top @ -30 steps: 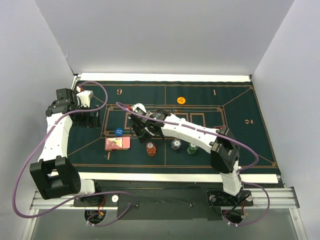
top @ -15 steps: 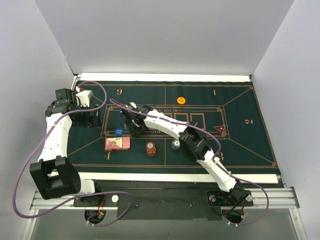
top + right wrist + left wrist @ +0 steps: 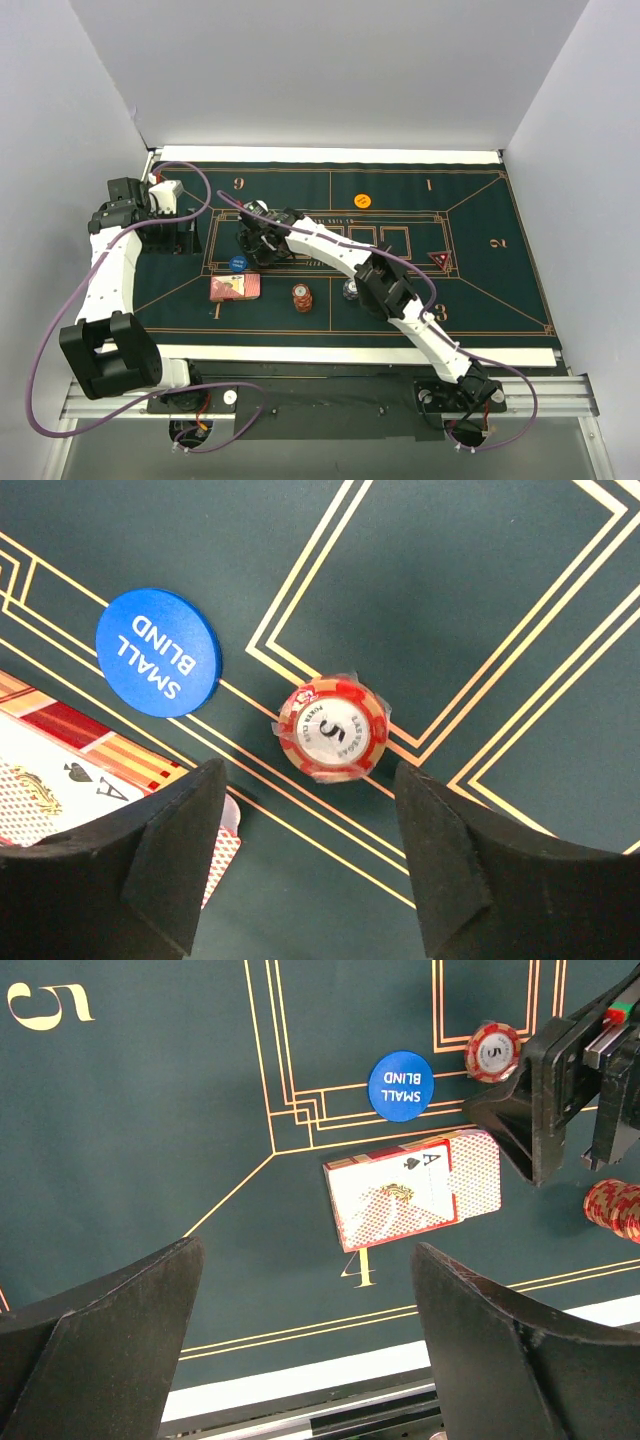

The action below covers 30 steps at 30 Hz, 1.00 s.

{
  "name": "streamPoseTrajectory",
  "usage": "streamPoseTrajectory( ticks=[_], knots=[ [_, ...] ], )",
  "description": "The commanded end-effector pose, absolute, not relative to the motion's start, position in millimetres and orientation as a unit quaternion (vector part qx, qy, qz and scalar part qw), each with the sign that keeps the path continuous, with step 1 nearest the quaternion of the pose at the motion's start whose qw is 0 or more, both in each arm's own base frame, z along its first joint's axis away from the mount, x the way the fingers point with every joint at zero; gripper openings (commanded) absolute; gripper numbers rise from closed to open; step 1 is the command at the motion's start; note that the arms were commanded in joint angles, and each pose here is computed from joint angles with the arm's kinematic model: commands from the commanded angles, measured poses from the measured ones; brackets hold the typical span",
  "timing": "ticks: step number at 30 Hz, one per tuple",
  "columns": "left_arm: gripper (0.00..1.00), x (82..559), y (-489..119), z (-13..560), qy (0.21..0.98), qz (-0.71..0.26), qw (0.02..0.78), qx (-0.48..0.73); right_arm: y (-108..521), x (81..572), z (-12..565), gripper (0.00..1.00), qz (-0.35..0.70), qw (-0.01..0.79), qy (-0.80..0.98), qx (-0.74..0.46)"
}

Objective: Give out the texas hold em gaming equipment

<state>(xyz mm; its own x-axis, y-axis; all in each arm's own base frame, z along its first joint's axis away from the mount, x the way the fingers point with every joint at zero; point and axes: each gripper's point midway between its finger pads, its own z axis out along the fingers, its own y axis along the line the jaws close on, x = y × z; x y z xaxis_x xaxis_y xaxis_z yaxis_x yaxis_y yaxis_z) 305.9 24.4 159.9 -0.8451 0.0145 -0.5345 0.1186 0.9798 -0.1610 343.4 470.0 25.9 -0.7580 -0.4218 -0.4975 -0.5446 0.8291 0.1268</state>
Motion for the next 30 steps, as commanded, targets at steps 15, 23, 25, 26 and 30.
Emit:
streamPoseTrajectory(
  ticks=[15, 23, 25, 26, 30],
  knots=[
    [0.96, 306.9, 27.2, 174.3, 0.95, -0.097, 0.296, 0.03, 389.0, 331.3, 141.6, 0.75, 0.108, 0.3, 0.916, -0.242],
    [0.96, 306.2, 26.9, 181.2, 0.948, -0.098, 0.302, 0.031, 350.9, 264.8, 113.7, 0.77, 0.082, 0.257, 0.921, -0.279],
    [0.96, 306.6, 26.8, 183.0, 0.947, -0.097, 0.304, 0.032, 350.5, 257.9, 107.9, 0.77, 0.084, 0.251, 0.922, -0.281],
    [0.96, 306.2, 27.1, 183.2, 0.947, -0.097, 0.303, 0.031, 351.8, 255.9, 106.3, 0.77, 0.086, 0.25, 0.922, -0.282],
    [0.96, 306.8, 26.5, 186.7, 0.947, -0.097, 0.305, 0.031, 354.3, 250.7, 97.5, 0.77, 0.087, 0.24, 0.924, -0.286]
  ],
)
